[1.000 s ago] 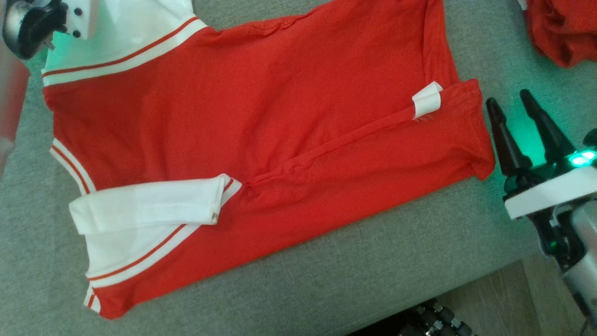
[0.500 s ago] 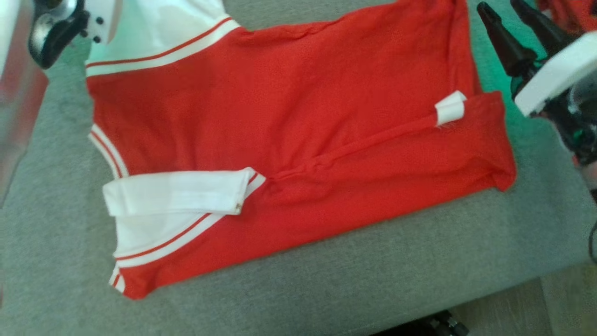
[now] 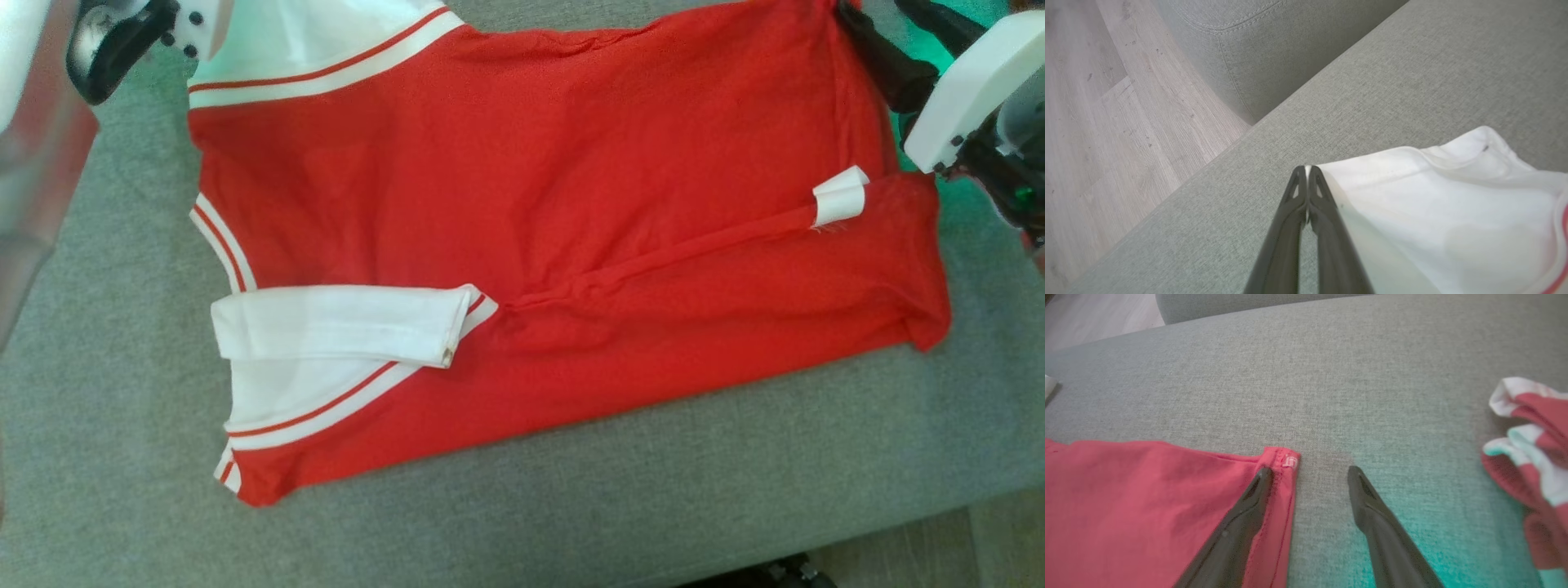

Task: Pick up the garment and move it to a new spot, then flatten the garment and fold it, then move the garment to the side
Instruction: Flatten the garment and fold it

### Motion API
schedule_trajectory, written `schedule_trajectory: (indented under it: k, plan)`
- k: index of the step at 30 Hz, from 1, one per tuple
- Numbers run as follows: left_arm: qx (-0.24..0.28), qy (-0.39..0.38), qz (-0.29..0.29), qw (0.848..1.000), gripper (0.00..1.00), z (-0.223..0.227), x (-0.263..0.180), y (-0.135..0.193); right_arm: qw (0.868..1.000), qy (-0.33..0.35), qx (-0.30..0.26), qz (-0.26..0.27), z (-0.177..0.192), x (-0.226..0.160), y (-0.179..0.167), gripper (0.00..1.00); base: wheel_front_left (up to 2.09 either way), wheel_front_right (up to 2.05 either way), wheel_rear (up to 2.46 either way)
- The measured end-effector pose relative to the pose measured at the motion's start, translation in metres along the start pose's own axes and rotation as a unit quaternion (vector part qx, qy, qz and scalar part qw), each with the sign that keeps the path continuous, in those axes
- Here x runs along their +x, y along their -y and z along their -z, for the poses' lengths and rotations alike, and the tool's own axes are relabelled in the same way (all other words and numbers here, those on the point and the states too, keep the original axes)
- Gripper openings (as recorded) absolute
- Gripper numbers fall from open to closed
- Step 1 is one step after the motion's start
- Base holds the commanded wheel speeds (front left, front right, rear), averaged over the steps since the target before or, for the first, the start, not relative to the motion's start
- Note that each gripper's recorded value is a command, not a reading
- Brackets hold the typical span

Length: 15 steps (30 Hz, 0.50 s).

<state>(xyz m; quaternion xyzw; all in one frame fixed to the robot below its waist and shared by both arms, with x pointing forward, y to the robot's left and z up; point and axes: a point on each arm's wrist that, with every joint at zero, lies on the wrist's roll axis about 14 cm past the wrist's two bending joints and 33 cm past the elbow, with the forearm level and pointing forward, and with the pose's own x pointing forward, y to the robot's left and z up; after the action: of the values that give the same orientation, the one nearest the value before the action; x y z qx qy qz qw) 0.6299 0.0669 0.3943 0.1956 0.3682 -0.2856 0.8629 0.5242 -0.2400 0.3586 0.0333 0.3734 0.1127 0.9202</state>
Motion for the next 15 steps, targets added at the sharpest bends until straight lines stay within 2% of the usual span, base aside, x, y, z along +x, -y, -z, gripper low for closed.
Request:
schedule_trajectory:
  k: [1,2,3,9,15]
  plan:
    - [0.001,0.0,0.0,1.0,0.0,0.001,0.001,0.0,1.0,-0.001,-0.003,-0.001,0.0,0.001,0.0,0.31,0.0,0.0,0.0]
    - [0.0,-0.001,0.001,1.0,0.0,0.003,0.001,0.0,1.0,-0.003,-0.007,-0.002,0.0,0.001,0.0,0.05,0.0,0.0,0.0]
    - [-0.001,0.0,0.002,1.0,0.0,0.004,0.001,0.0,1.0,-0.004,-0.01,-0.003,0.0,0.002,0.0,0.0,0.0,0.0,0.0]
    - [0.003,0.043,-0.004,0.999,0.0,-0.007,-0.002,-0.005,0.999,0.009,-0.031,-0.013,-0.005,0.006,-0.002,0.0,0.0,0.0,0.0]
    - [0.001,0.122,-0.011,0.992,0.0,-0.031,-0.013,-0.012,0.998,0.05,-0.017,-0.023,-0.019,0.005,-0.003,0.0,0.0,0.0,0.0]
